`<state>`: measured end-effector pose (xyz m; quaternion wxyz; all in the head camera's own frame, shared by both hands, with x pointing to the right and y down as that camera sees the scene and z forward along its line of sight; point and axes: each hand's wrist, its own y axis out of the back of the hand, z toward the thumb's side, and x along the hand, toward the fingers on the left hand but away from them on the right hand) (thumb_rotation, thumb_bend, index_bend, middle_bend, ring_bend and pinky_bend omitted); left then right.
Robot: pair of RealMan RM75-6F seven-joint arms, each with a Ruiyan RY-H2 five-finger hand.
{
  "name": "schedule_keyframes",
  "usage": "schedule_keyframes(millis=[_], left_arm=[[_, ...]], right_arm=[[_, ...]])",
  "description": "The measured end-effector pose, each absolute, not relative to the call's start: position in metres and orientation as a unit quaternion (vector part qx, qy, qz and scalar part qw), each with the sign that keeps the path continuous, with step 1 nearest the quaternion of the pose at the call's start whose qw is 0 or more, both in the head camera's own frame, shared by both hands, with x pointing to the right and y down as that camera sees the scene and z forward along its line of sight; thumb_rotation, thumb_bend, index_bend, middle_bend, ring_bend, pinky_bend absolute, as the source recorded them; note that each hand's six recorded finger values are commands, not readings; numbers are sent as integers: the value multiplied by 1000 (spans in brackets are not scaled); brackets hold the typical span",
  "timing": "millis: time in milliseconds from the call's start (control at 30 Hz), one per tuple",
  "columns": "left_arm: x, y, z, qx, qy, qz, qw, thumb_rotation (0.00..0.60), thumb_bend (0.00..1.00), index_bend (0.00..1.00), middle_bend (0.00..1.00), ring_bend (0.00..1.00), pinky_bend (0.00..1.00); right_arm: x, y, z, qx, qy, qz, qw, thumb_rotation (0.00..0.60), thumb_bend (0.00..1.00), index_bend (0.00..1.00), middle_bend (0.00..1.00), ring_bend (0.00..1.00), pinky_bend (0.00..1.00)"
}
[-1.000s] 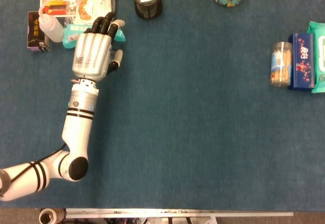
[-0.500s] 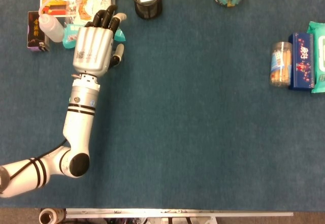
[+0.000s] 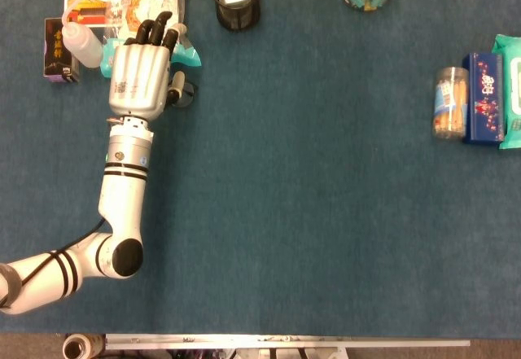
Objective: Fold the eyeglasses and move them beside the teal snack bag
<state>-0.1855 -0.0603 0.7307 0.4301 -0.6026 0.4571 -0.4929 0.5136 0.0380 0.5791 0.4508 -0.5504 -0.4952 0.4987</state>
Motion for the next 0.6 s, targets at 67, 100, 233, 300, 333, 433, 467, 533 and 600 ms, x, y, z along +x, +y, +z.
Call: schedule_keyframes(millis=[67,100,233,300,333,433,467,533,600], left_arm=[[-188,-60,733,-601,458,-496,427,600,359,218,157,186,461],[-189,-60,734,-600,458,-498,426,600,359,218,157,186,461],[-194,-61,738,-596,460,-506,422,600,359,217,157,186,461],[-196,-61,740,-593,460,-510,420,600,359,217,157,186,461],[-197,-61,741,-592,459,-513,419,600,359,218,157,186,461],[-200,-61,744,-589,458,-520,417,600,359,218,157,186,461],[-201,-61,745,-588,458,-521,416,600,359,217,157,186,461],[-202,-60,747,-587,456,-525,415,600,359,218,157,186,461],[-203,-60,748,-586,455,-527,416,600,359,218,157,186,461]], right_arm=[[513,38,579,-551,-495,499,451,600,173,226,337,316,540],[513,38,579,-551,-495,499,451,600,174,226,337,316,540],[512,37,580,-552,-494,499,451,600,174,226,338,316,540],[512,38,580,-552,-494,499,451,600,174,226,337,316,540],[512,38,580,-552,-493,499,450,600,173,226,337,316,540],[512,38,581,-552,-493,500,450,600,174,226,337,316,540],[511,37,581,-553,-493,499,450,600,174,226,337,316,540],[511,37,581,-553,-492,499,450,600,174,226,337,316,540],[511,38,581,-553,-492,499,450,600,174,226,337,316,540]])
